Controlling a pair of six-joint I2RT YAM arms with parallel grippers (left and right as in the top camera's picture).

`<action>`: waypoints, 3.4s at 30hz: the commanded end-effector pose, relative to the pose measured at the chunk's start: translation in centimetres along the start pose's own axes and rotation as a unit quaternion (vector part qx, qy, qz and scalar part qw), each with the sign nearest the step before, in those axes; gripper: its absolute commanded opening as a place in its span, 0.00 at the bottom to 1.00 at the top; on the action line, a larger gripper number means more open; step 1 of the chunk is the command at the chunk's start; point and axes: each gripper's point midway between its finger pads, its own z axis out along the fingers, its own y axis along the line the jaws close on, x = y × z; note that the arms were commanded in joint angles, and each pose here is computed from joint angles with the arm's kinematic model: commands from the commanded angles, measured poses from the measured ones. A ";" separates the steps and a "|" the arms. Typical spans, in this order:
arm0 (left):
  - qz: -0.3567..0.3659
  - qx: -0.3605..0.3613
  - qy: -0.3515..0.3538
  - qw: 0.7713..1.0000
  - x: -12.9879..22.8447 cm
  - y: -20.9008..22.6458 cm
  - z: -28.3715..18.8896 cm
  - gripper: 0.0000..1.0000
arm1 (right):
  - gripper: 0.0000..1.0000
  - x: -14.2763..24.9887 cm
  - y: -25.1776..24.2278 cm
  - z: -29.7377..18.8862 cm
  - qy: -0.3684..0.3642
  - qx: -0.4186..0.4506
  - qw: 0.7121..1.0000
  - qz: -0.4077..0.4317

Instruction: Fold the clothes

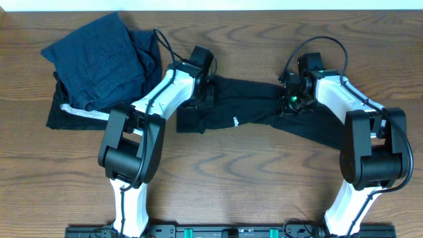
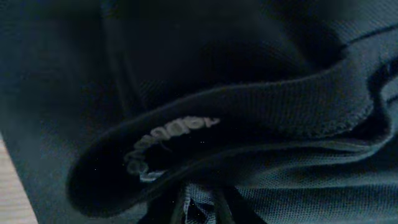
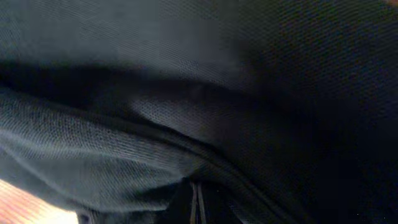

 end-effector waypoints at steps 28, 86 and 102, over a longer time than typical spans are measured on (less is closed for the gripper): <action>-0.004 -0.022 -0.116 0.993 -4.6 2.5 -6.1 0.17 | 0.44 -6.7 5.2 -4.8 -0.089 -0.084 0.979 -0.160; -0.058 -0.052 -0.047 0.996 -1.9 7.4 -6.0 0.24 | 0.62 -0.1 13.0 1.1 0.065 -0.157 0.973 -0.158; -0.042 0.092 -0.044 0.994 -2.4 1.7 -6.1 0.24 | 0.44 0.0 5.2 -6.8 0.083 -0.035 0.994 -0.053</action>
